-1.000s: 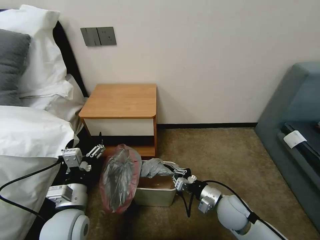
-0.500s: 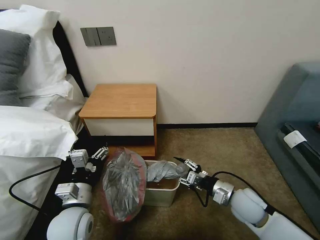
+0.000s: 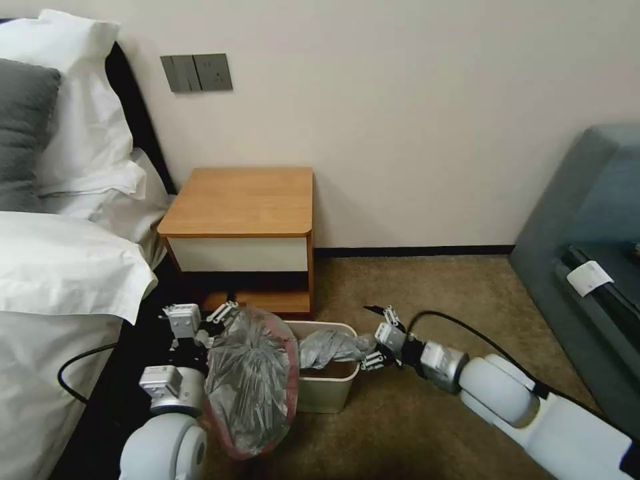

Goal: Pick up the garbage bag from the table and place it over the trash can.

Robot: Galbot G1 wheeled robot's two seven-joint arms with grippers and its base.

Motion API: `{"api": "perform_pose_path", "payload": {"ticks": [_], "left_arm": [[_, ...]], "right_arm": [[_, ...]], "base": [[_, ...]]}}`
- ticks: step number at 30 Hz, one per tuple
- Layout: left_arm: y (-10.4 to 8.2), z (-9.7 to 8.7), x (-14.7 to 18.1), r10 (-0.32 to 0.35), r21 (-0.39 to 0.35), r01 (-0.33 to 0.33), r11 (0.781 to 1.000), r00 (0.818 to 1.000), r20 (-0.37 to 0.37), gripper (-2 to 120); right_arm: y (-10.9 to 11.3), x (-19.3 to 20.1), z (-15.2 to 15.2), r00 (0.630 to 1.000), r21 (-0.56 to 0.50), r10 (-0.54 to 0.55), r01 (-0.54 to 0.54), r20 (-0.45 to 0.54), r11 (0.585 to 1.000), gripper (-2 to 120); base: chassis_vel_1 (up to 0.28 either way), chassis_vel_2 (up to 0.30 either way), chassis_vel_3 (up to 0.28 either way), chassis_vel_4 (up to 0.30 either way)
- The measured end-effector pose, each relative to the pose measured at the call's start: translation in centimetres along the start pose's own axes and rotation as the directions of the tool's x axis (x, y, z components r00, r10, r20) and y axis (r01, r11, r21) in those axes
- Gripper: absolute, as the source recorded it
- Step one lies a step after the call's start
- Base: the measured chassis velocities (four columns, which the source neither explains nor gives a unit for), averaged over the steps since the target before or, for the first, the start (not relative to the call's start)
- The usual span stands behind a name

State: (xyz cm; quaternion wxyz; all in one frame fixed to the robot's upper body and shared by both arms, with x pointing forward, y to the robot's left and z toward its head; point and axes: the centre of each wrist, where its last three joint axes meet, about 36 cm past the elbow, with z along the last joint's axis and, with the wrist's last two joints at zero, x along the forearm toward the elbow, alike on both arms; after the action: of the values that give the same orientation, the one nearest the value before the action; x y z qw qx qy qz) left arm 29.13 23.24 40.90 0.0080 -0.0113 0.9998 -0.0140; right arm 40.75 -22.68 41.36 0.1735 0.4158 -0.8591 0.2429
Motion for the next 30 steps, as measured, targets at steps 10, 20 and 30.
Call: {"api": "perform_pose_path", "payload": {"ticks": [10, 20, 30], "left_arm": [[0.0, 0.5, 0.1, -0.001, -0.003, 0.001, 1.000, 1.000, -0.014, 93], [-0.5, 0.7, -0.1, 0.011, 0.002, -0.011, 1.000, 1.000, -0.015, 93], [-0.8, 1.3, 0.1, 0.022, -0.006, -0.022, 1.000, 0.999, -0.028, 93]], "right_arm": [[-3.0, -0.5, -4.4, 0.991, -0.046, -0.050, 0.045, -0.124, 0.998, 100], [-0.5, -1.6, -5.3, 0.991, -0.113, -0.072, 0.059, -0.109, 0.992, 100], [0.4, -3.9, -7.2, 0.956, -0.337, -0.180, 0.094, -0.233, 0.937, 100]], "base": [[0.000, 0.000, 0.000, 0.000], [0.000, 0.000, 0.000, 0.000], [0.000, 0.000, 0.000, 0.000]]}}
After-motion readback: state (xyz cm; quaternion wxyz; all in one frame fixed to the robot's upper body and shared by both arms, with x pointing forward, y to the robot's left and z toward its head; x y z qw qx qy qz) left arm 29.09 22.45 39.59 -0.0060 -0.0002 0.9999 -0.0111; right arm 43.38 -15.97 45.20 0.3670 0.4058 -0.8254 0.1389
